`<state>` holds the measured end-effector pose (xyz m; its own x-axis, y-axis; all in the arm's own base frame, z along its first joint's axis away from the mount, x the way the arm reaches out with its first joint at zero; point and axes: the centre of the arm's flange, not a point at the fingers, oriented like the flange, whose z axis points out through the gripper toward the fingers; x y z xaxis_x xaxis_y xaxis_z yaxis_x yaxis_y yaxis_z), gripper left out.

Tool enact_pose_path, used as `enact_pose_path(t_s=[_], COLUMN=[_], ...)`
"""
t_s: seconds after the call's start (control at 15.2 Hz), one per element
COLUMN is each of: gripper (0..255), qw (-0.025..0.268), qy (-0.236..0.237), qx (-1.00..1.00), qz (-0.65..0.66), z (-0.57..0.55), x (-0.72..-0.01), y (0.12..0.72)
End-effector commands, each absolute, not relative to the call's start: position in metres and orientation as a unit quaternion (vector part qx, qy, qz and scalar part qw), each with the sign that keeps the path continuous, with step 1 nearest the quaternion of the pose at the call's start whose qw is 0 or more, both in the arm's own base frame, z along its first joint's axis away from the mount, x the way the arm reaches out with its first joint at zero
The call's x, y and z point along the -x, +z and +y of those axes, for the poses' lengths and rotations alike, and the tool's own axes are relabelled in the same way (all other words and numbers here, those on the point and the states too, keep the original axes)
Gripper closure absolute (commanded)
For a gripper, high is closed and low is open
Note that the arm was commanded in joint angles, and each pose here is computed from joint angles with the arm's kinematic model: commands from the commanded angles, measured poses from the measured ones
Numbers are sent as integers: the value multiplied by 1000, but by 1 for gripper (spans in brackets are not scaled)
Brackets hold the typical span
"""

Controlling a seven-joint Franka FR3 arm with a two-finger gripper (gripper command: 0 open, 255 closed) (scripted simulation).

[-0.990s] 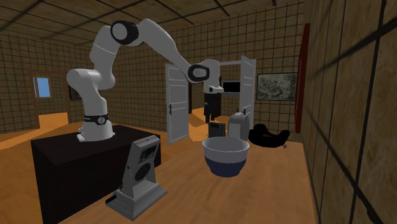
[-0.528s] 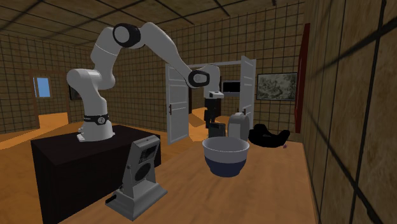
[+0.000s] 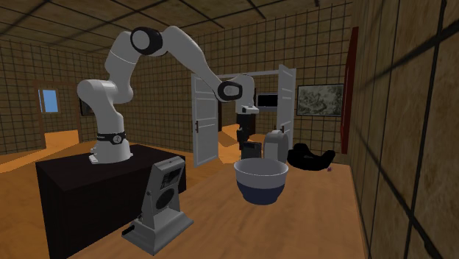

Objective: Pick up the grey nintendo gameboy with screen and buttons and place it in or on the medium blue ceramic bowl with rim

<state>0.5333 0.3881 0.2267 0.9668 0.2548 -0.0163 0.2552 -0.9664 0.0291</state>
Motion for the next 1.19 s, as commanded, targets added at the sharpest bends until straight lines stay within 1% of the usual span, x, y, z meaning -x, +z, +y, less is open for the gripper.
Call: enact_pose_path(t_s=[0.0, 0.4, 1.12], gripper=[255, 255, 255], qw=[16, 16, 16], qy=[-6, -6, -6], qx=[-992, -992, -992], qz=[128, 128, 128], z=[388, 388, 388], x=[-533, -534, -534], y=[226, 226, 285])
